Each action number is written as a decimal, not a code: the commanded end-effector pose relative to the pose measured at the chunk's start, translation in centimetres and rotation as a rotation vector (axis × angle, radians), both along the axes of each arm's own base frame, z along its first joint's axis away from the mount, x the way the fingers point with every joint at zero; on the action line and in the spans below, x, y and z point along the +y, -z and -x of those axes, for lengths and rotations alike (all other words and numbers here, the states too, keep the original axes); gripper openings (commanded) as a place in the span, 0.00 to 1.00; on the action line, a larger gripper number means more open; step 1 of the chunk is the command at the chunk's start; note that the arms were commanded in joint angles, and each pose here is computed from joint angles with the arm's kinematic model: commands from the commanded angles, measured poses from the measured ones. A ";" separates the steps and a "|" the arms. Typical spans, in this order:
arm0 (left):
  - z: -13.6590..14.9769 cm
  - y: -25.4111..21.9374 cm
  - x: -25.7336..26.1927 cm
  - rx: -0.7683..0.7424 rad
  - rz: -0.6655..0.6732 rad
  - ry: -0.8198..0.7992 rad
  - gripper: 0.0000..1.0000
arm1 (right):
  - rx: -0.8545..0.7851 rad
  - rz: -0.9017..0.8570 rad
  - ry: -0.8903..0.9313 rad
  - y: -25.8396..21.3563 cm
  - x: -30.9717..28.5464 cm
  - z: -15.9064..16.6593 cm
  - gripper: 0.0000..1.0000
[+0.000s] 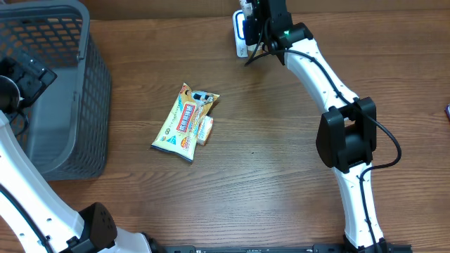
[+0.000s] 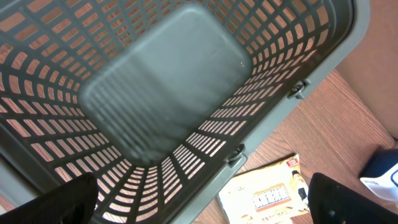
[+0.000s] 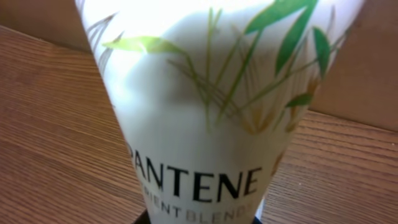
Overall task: Scan the item barcode
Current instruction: 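Carry the Pantene tube off to the right edge of the table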
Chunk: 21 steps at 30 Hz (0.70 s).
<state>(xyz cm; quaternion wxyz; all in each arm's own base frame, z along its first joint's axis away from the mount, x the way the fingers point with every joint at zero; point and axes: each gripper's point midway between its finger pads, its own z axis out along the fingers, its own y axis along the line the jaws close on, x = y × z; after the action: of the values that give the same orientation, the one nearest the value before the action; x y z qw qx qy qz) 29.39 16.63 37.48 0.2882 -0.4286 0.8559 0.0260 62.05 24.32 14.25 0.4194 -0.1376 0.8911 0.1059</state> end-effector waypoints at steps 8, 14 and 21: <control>0.0 0.0 0.1 -0.005 0.008 -0.010 1.00 | -0.054 -0.061 0.088 -5.1 -2.9 -0.8 0.03; 0.0 0.0 0.1 -0.005 0.008 -0.010 1.00 | -0.072 -0.196 0.364 -13.0 -15.4 -0.3 0.04; 0.0 0.0 0.1 -0.005 0.008 -0.010 1.00 | 0.113 -0.150 0.737 -11.8 -36.4 6.1 0.04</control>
<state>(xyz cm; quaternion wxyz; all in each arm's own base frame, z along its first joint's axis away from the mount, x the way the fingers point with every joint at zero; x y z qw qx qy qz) 29.39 16.63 37.48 0.2882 -0.4286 0.8559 0.0260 59.06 -3.63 20.66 0.3581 0.1516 0.9198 0.0516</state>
